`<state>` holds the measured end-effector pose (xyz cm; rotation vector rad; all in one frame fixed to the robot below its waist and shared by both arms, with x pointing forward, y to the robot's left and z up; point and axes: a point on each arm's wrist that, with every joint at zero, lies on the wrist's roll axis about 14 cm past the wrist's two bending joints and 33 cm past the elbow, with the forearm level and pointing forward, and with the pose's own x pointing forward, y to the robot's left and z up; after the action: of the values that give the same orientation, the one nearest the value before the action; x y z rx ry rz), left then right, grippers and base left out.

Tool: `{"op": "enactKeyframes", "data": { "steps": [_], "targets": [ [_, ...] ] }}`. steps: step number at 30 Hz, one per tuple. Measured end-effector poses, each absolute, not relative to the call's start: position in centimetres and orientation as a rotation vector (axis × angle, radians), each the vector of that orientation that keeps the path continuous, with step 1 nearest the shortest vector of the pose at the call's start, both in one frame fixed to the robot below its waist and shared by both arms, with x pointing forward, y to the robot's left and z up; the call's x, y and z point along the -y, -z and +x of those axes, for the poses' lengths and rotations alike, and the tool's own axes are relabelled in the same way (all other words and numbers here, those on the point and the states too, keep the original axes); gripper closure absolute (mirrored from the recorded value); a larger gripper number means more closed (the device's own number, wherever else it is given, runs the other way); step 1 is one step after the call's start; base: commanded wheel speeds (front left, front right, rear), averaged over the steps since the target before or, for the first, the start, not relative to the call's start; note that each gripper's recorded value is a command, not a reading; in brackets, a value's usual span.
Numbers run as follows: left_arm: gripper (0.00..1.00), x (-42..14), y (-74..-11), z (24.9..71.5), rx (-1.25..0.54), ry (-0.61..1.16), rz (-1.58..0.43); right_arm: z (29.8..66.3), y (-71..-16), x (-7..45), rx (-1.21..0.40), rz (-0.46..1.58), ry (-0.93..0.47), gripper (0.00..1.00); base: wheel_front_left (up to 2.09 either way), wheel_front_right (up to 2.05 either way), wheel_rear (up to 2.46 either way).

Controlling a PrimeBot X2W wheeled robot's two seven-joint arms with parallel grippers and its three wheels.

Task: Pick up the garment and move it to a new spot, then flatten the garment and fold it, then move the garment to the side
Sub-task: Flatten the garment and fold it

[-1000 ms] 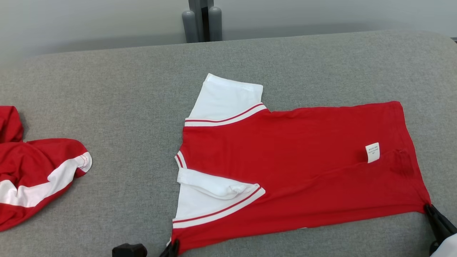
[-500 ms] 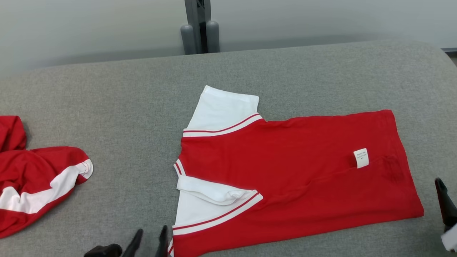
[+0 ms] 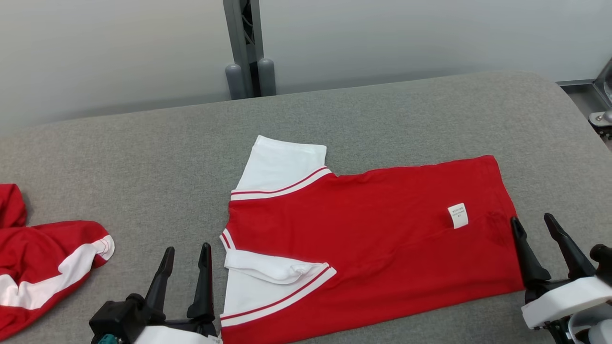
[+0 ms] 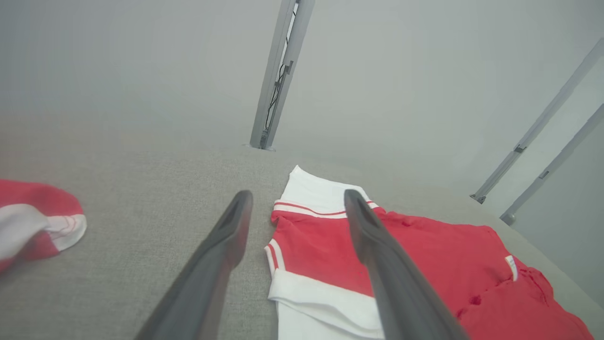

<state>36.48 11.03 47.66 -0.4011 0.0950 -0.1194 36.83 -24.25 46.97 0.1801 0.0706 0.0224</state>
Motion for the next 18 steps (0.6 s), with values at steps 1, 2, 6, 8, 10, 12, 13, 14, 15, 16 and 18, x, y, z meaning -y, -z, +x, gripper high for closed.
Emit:
{"op": "enactKeyframes", "data": {
  "steps": [1, 2, 6, 8, 10, 12, 13, 14, 15, 16, 18],
  "targets": [
    [0.0, -10.8, -48.2, 36.7, -0.074, 0.129, -0.392, 36.8, -47.3, 24.1, -0.06, 0.179, -0.023, 0.0, 0.0, 0.0, 0.0],
    [0.0, -10.7, -48.5, 36.9, -0.059, 0.132, -0.386, 36.7, -47.5, 24.0, -0.051, 0.178, -0.026, 0.0, 0.0, 0.0, 0.0],
    [0.0, -9.9, -49.2, 37.3, -0.029, 0.141, -0.379, 35.9, -47.3, 23.3, -0.051, 0.179, -0.03, 0.0, 0.0, 0.0, 0.0],
    [0.0, -9.3, -49.2, 37.7, -0.03, 0.156, -0.377, 35.5, -47.1, 23.1, -0.057, 0.187, -0.028, 0.0, 0.0, 0.0, 0.0],
    [0.0, -8.7, -49.0, 38.4, -0.049, 0.183, -0.368, 35.3, -46.9, 22.9, -0.063, 0.184, -0.03, 0.0, 0.0, 0.0, 0.0],
    [0.0, -7.8, -49.1, 39.7, -0.074, 0.221, -0.351, 35.2, -46.7, 22.8, -0.07, 0.184, -0.032, 0.0, 0.0, 0.0, 0.0],
    [0.0, -7.3, -49.1, 40.5, -0.095, 0.244, -0.343, 35.2, -46.6, 22.7, -0.073, 0.184, -0.033, 0.0, 0.0, 0.0, 0.0],
    [0.0, -6.9, -49.2, 41.4, -0.112, 0.259, -0.343, 35.3, -46.5, 22.8, -0.076, 0.183, -0.033, 0.0, 0.0, 0.0, 0.0],
    [0.0, -6.5, -48.9, 42.2, -0.142, 0.274, -0.336, 35.5, -46.5, 22.8, -0.076, 0.18, -0.034, 0.0, 0.0, 0.0, 0.0],
    [0.0, -6.0, -48.5, 43.0, -0.179, 0.298, -0.321, 35.8, -46.6, 22.8, -0.074, 0.177, -0.035, 0.0, 0.0, 0.0, 0.0],
    [0.0, -5.1, -48.2, 44.8, -0.232, 0.351, -0.296, 36.3, -46.7, 23.1, -0.076, 0.169, -0.035, 0.0, 0.0, 0.0, 0.0]
  ]
}}
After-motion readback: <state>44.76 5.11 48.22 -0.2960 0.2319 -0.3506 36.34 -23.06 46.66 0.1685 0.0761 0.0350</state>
